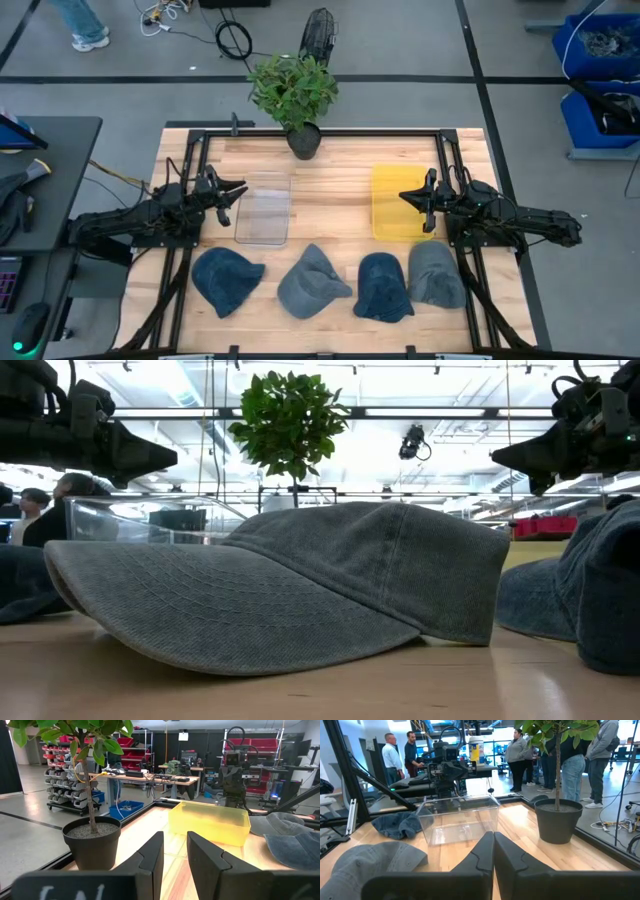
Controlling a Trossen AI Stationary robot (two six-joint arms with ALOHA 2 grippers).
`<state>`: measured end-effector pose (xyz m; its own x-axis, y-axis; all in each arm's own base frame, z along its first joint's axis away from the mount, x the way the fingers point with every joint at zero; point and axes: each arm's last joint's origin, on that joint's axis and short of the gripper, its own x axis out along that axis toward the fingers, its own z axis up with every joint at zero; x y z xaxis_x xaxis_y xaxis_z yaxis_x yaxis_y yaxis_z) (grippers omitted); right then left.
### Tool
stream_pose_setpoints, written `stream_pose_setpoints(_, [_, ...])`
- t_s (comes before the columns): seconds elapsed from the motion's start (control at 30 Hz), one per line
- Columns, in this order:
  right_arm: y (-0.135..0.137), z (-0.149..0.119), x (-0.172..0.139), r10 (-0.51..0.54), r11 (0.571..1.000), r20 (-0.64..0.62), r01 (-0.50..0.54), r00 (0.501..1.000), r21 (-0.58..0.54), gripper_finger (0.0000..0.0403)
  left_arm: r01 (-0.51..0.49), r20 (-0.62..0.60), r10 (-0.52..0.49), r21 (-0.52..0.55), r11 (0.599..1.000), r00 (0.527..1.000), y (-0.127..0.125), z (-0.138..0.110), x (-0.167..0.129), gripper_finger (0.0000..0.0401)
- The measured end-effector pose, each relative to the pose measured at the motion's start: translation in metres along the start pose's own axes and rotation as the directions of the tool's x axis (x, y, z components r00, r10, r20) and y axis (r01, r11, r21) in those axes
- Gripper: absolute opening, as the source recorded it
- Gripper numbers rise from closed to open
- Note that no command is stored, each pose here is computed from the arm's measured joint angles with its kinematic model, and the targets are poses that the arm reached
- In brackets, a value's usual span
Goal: Pick & Place hat
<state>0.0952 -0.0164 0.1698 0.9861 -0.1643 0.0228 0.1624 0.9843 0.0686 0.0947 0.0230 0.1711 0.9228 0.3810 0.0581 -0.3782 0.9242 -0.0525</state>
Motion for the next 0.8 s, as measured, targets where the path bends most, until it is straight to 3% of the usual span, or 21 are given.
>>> stream_pose_setpoints(0.27, [0.0,0.0,0.0,0.0,1.0,0.0,0.0,1.0,-0.01,0.0013,-0.001,0.036,0.001,-0.011,1.0,0.999,0.0,0.003,0.0,0.0087])
stream_pose_setpoints(0.47, [0.0,0.0,0.0,-0.001,0.997,0.0,0.001,1.0,0.078,0.0013,0.037,0.116,-0.002,-0.298,0.954,0.993,0.0,0.012,-0.001,0.0087])
stream_pose_setpoints(0.63, [-0.002,0.001,0.0,-0.056,0.997,0.014,0.055,0.998,0.047,0.0013,0.058,0.157,-0.008,-0.32,0.946,0.988,0.0,0.026,-0.003,0.0087])
stream_pose_setpoints(0.7, [-0.002,0.003,0.0,-0.087,0.994,0.036,0.084,0.996,0.066,0.0013,0.147,0.194,-0.083,-0.342,0.928,0.977,-0.003,0.042,-0.007,0.0087])
stream_pose_setpoints(0.8, [-0.003,0.008,0.0,-0.1,0.984,0.085,0.086,0.991,0.158,0.0014,0.316,0.298,-0.238,-0.251,0.915,0.924,-0.008,0.079,-0.018,0.0087])
